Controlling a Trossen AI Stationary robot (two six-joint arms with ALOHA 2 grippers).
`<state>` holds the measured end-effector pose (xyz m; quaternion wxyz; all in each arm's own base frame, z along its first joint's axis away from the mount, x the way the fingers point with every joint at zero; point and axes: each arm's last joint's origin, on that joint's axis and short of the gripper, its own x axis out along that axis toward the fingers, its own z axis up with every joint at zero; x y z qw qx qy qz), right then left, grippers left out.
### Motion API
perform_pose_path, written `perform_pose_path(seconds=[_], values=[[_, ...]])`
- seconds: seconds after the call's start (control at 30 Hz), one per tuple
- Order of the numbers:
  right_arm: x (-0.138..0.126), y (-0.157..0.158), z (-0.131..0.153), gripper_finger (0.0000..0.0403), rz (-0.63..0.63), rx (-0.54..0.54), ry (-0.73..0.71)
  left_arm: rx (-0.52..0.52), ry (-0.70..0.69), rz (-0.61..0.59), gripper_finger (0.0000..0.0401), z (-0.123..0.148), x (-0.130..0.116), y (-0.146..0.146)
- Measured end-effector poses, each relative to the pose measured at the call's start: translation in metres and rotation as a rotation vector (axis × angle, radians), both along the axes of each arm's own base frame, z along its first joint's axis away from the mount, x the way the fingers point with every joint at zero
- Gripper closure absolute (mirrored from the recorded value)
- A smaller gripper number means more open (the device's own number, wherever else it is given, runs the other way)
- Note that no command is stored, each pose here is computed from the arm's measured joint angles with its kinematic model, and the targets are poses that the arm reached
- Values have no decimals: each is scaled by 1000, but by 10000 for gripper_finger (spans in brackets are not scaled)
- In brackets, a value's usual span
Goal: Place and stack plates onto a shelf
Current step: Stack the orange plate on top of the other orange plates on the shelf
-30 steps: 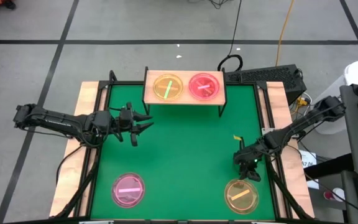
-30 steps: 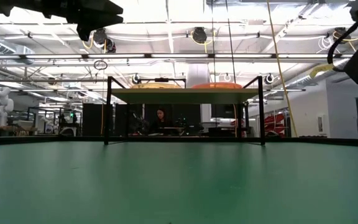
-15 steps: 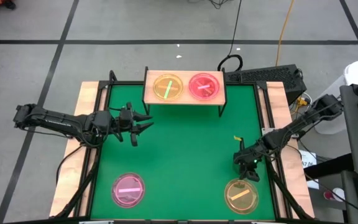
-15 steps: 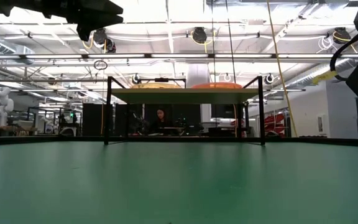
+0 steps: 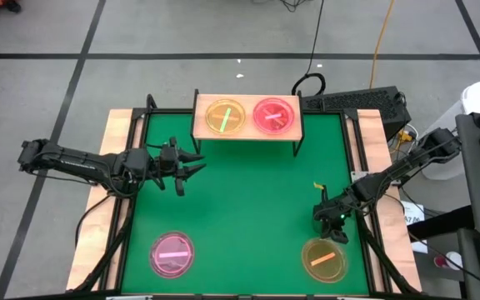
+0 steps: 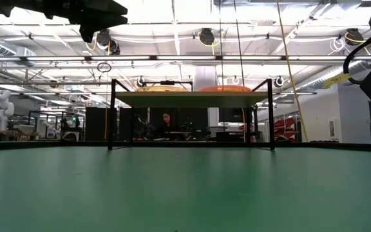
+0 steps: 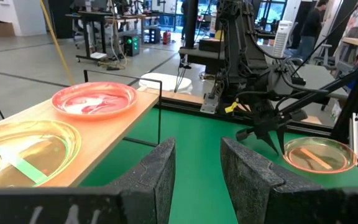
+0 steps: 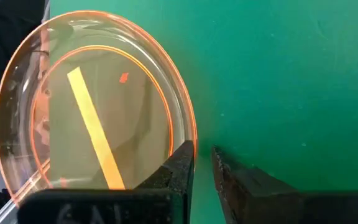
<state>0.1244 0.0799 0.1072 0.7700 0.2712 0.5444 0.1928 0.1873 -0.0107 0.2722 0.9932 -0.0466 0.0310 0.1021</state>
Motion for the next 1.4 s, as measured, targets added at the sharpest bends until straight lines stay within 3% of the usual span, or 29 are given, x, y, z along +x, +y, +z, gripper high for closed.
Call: perform_pose_path(seconds=[0.23, 0.63, 0.73, 0.9, 1.23, 1.4], values=[[5, 2, 6, 399, 21, 25, -93, 0, 0, 0, 268, 0, 0, 0], [30, 7, 66, 403, 42, 20, -474, 0, 0, 0, 268, 0, 0, 0], [29, 5, 65, 403, 37, -4, -435, 0, 0, 0, 268, 0, 0, 0], [19, 2, 47, 393, 48, -82, -217, 0, 0, 0, 268, 0, 0, 0], [17, 9, 30, 267, 88, -106, -69, 0, 0, 0, 268, 0, 0, 0], [17, 12, 21, 240, 89, -125, -2, 0, 1, 0, 268, 0, 0, 0]])
